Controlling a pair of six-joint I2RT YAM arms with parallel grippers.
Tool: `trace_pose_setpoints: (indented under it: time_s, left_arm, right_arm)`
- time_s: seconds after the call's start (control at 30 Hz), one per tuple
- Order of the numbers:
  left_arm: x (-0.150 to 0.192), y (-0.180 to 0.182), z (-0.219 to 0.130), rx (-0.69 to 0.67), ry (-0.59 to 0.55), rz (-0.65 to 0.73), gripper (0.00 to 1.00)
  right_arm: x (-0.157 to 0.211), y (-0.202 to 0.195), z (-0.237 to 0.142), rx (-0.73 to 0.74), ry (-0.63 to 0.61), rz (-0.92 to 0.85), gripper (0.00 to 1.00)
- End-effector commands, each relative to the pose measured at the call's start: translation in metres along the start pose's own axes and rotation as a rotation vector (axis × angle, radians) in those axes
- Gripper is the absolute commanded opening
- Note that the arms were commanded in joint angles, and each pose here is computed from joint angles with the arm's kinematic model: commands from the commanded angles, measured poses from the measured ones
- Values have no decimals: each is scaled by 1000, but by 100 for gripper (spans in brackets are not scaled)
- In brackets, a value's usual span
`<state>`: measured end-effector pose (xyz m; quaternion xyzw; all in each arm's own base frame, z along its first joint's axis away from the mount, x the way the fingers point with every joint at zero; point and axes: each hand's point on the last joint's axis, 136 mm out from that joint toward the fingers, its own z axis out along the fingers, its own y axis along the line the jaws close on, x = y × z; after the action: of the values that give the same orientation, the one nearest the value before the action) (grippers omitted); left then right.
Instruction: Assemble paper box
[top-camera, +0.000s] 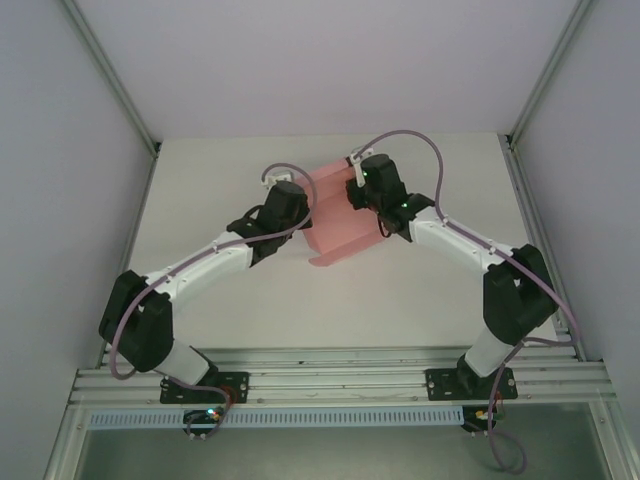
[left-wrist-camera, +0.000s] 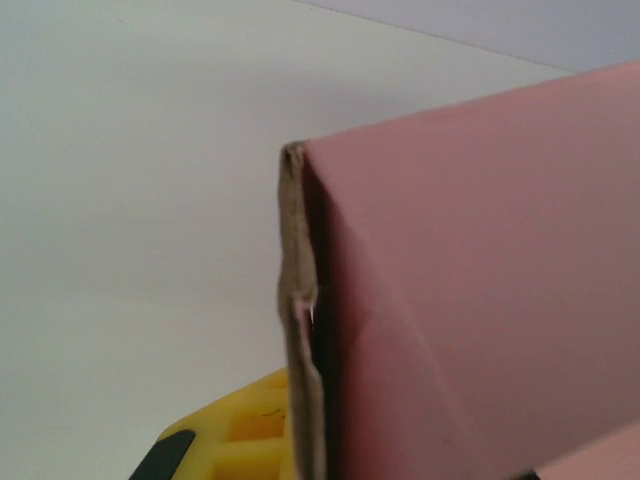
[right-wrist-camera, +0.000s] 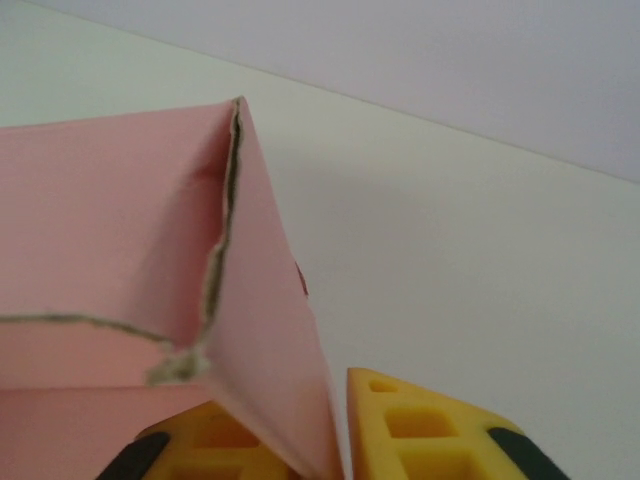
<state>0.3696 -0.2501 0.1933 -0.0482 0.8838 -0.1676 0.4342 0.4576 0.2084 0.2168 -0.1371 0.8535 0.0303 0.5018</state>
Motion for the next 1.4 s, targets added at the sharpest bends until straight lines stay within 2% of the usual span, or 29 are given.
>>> trace_pose_setpoints:
  time_s: [0.0,0.1,0.23,0.3,0.43,0.63,0.7,0.8,0.83,0.87,0.93,0.97,1.03,1.17,1.3,1.37]
  left_arm:
    - [-8,10,-9,-81,-7,-30,0]
    - [-4,26,-10,-142,-3,-60,0]
    - [1,46,-16,-230,12,-80,0]
    - [3,58,-21,-294,16,-75,0]
    - [9,74,-25,-364,31,-88,0]
    - [12,67,-20,-336,52,-91,0]
    - [12,59,-14,-291,63,-85,0]
    - [9,41,-5,-215,73,-68,0]
    - [7,38,-4,-204,73,-62,0]
    - [6,32,-2,-188,77,-52,0]
    - [3,27,1,-168,78,-43,0]
    - [3,25,3,-164,82,-38,0]
    - [5,24,6,-163,99,-37,0]
    - [10,18,11,-131,125,-26,0]
    - [11,15,14,-88,158,34,0]
    - [8,12,13,-57,179,148,0]
  right_arm:
    - [8,-77,-5,399,39,17,14]
    - [18,-102,-12,575,87,-19,14]
    - [28,-147,-31,925,164,-109,13]
    - [31,-161,-37,1045,185,-157,12]
    - [32,-166,-39,1062,157,-137,12]
    - [26,-162,-40,1015,99,-93,13]
    - [24,-150,-30,924,69,-109,21]
    - [28,-101,-9,533,8,-59,28]
    - [29,-79,-7,377,-16,-38,34]
    - [28,-57,-8,221,-45,-31,46]
    - [26,-21,-21,-8,-105,-7,57]
    - [24,-1,-31,-137,-144,-13,72]
    - [23,24,-51,-306,-198,-33,83]
    - [17,44,-89,-463,-252,-44,100]
    - [9,34,-115,-445,-298,-8,100]
    - [3,19,-127,-387,-313,42,100]
